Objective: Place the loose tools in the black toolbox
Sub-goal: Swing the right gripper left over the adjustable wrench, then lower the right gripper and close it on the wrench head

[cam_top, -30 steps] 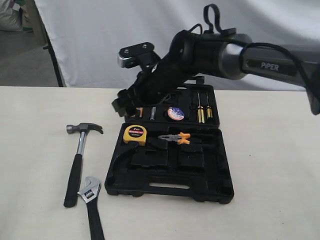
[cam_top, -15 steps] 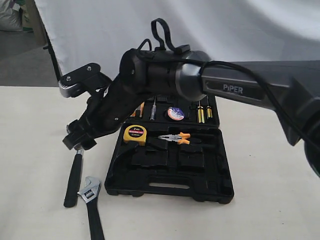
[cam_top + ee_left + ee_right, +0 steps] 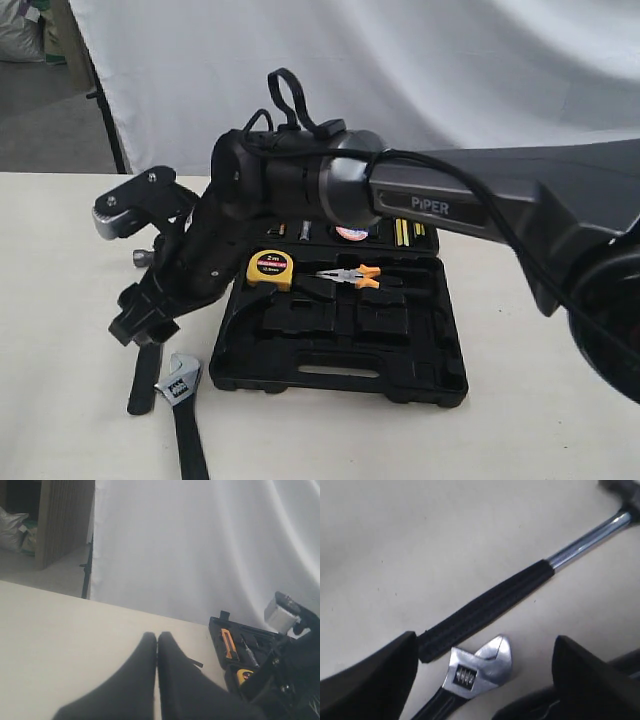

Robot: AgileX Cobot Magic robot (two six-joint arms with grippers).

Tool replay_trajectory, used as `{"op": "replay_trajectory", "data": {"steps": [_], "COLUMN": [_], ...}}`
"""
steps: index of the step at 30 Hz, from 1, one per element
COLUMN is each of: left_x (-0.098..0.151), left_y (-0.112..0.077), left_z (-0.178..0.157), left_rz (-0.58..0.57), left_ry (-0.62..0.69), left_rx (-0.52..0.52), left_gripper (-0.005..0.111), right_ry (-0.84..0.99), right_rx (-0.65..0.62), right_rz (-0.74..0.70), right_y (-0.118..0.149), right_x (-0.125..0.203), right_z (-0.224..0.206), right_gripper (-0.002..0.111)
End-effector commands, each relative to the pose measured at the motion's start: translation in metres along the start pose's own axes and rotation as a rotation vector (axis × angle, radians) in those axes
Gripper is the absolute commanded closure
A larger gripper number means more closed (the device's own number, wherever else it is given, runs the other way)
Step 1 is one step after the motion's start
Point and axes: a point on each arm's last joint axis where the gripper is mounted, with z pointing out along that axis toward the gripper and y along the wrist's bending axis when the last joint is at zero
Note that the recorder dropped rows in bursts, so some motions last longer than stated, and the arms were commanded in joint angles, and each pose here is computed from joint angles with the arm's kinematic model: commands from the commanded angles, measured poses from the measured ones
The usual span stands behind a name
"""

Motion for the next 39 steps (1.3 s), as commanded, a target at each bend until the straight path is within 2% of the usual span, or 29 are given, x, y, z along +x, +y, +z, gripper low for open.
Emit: {"op": "replay_trajectory", "data": {"steps": [1,10,16,25,39], "left_x": [-0.002,-0.002,-0.002,-0.002,-0.002], "left_y": [0.001,0.001,0.001,0.001,0.001], "left_z": [0.0,0.0,0.0,0.0,0.0], "left_rz": [0.0,0.0,0.0,0.0,0.0], "left_ry": [-0.02,-0.02,-0.02,-0.02,-0.02], "left_rx": [-0.021,-0.021,-0.021,-0.021,-0.021], "left_gripper": [0.106,0.106,0.106,0.106,0.106], "right_ry": [0.104,0.195,0.177,0.123,0.143], "right_rx": [-0.052,-0.114,-0.116,-0.039,0.045], "right_rz": [-0.048,-0.089,-0.132,-0.153,-0.183], "right_y": [0.005,0.025,0.036,0.024,0.011], "right_x": [0.011,0.013,0.01,0.011,0.025], "right_z": [0.007,-0.006,-0.003,0.016,0.055], "right_gripper": [0.038,0.038,0.038,0.038,0.038]}}
